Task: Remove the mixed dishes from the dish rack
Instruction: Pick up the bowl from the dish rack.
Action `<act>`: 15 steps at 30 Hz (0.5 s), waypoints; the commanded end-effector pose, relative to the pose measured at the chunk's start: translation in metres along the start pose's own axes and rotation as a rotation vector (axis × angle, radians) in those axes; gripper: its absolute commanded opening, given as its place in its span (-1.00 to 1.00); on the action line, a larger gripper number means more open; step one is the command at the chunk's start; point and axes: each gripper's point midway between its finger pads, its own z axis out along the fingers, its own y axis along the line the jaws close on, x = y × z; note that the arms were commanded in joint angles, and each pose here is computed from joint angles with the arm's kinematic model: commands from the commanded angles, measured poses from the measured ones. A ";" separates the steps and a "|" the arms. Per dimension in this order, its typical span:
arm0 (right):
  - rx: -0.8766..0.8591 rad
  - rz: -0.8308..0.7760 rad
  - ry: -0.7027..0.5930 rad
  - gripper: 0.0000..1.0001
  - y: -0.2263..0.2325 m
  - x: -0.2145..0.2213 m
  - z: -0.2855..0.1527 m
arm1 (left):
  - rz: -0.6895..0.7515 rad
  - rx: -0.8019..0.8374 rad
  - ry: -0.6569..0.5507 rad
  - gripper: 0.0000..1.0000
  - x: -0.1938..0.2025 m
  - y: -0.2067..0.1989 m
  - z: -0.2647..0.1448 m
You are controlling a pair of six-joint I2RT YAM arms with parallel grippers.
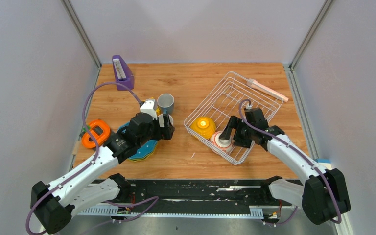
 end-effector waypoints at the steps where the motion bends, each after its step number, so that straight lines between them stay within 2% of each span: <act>1: -0.001 -0.017 -0.016 0.66 0.002 -0.003 -0.003 | -0.006 0.033 -0.037 1.00 -0.010 -0.007 -0.003; 4: 0.004 -0.016 -0.006 0.70 0.001 -0.002 -0.002 | -0.007 0.041 -0.038 1.00 -0.011 -0.009 -0.003; 9: 0.001 -0.007 0.000 0.48 0.002 -0.002 -0.001 | -0.005 0.081 -0.047 1.00 -0.018 -0.018 -0.006; 15: -0.010 -0.007 -0.010 0.30 0.004 -0.003 -0.004 | 0.000 0.216 -0.080 1.00 -0.038 -0.048 -0.015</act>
